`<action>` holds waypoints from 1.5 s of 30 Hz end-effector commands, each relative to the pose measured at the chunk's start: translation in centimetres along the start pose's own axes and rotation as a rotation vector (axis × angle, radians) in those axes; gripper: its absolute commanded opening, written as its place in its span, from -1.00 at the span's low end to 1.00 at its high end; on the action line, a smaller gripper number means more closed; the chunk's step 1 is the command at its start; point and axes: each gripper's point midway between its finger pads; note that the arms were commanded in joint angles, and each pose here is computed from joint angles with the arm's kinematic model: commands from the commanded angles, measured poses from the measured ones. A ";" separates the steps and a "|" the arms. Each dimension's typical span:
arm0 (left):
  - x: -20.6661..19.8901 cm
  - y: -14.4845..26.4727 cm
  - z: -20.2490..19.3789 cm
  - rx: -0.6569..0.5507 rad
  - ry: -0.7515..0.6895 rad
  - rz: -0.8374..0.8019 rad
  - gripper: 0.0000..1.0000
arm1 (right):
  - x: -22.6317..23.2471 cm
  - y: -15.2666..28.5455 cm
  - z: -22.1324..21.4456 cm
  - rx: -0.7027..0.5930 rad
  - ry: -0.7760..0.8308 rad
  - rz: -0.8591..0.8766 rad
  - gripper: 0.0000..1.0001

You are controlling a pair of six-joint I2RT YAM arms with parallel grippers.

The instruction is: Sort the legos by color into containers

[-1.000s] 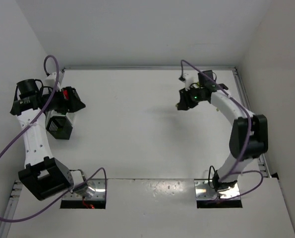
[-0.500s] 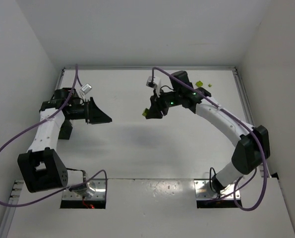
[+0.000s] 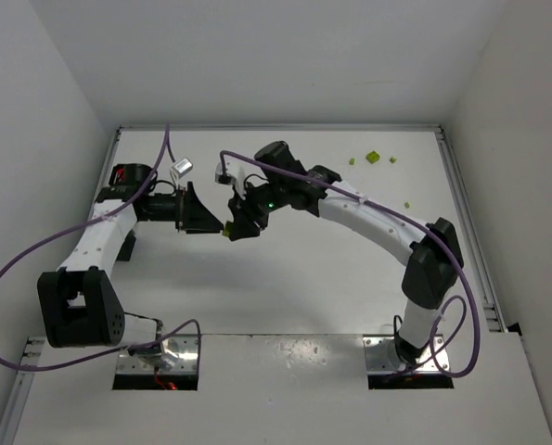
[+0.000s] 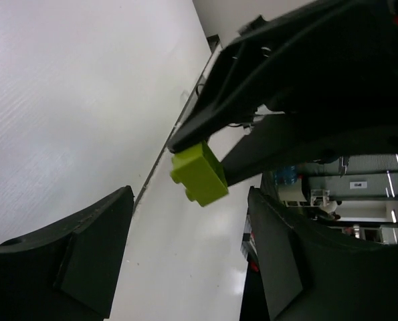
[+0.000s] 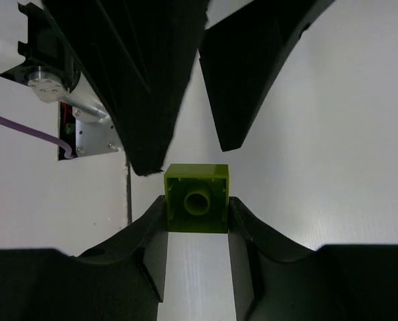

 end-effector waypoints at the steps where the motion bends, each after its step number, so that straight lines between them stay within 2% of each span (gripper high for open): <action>1: 0.1 -0.5 -0.1 -0.006 -0.013 0.012 0.48 | 0.7 -0.3 1.7 -0.012 0.069 -0.032 -0.89; 7: 0.8 -1.1 -0.5 -0.009 0.026 0.040 0.30 | 2.1 -1.7 2.0 0.018 0.142 -0.035 -0.89; 11: 0.8 -1.1 -0.5 -0.009 0.026 0.040 -0.07 | 2.4 -2.2 1.9 0.033 0.165 -0.064 -0.89; 12: 0.6 -1.1 -0.5 -0.008 0.026 0.031 -0.25 | 2.5 -2.3 1.8 0.038 0.171 -0.074 -0.89; 15: -0.1 -1.3 -1.4 0.003 0.018 -0.016 -0.57 | 1.5 -2.6 2.0 0.046 0.182 -0.140 -0.89; 19: -1.1 -0.9 -1.7 -0.003 0.017 -0.069 -0.79 | -0.7 -2.6 2.2 0.043 0.201 -0.276 -0.92; 23: -1.2 -0.1 -1.9 -0.041 0.015 -0.062 -1.00 | -3.0 -0.4 2.9 0.014 0.202 -0.438 -0.92; 24: -1.2 0.2 -1.7 -0.058 -0.002 -0.046 -1.00 | -3.0 0.0 3.2 0.004 0.196 -0.453 -0.85; 25: -0.7 0.7 -1.5 -0.082 0.013 -0.033 -1.00 | -3.2 1.0 3.3 0.005 0.191 -0.471 -0.52; 26: -0.5 1.1 -1.2 -0.104 0.007 -0.009 -1.00 | -3.5 1.5 2.4 0.024 0.176 -0.478 0.03; 27: -0.2 1.6 -0.5 -0.127 -0.002 0.014 -1.00 | -3.2 2.0 2.3 0.024 0.188 -0.479 0.16; 28: 0.0 2.1 -0.1 -0.146 -0.007 0.036 -1.00 | -3.3 3.7 2.9 -0.003 0.199 -0.491 0.19; 29: 0.2 3.3 1.3 -0.189 -0.068 0.081 -1.00 | -3.3 4.4 2.3 0.012 0.187 -0.497 0.19; 31: 1.4 4.8 2.0 -0.203 -0.067 0.199 -1.00 | -4.7 6.4 0.8 0.027 0.155 -0.553 0.21; 32: 1.5 6.4 3.7 -0.223 -0.176 0.288 -1.00 | -4.7 8.1 0.9 0.012 0.162 -0.581 0.21; 34: 3.2 8.8 4.3 -0.217 -0.174 0.449 -1.00 | -6.1 9.7 -2.0 0.053 0.124 -0.646 0.24; 35: 3.8 11.2 5.8 -0.241 -0.222 0.533 -1.00 | -6.9 11.4 -3.8 0.063 0.093 -0.689 0.24; 39: 6.9 18.9 6.8 -0.275 -0.176 0.901 -1.00 | -9.8 15.5 -8.4 0.098 -0.019 -0.802 0.26; 41: 8.1 22.8 6.3 -0.298 -0.147 1.098 -1.00 | -11.8 18.1 -10.1 0.104 -0.085 -0.870 0.29; 43: 8.8 26.3 5.5 -0.312 -0.126 1.294 -1.00 | -12.6 18.8 -12.0 0.131 -0.156 -0.864 0.29; 45: 9.5 27.5 4.1 -0.283 -0.111 1.376 -1.00 | -14.0 20.3 -13.5 0.130 -0.239 -0.875 0.33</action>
Point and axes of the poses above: each gripper's point midway between its finger pads, its own y axis back along the fingers, its own x axis along the line the jaws close on, z = x × y, and after that the axes turned 1 degree about -y, right-handed
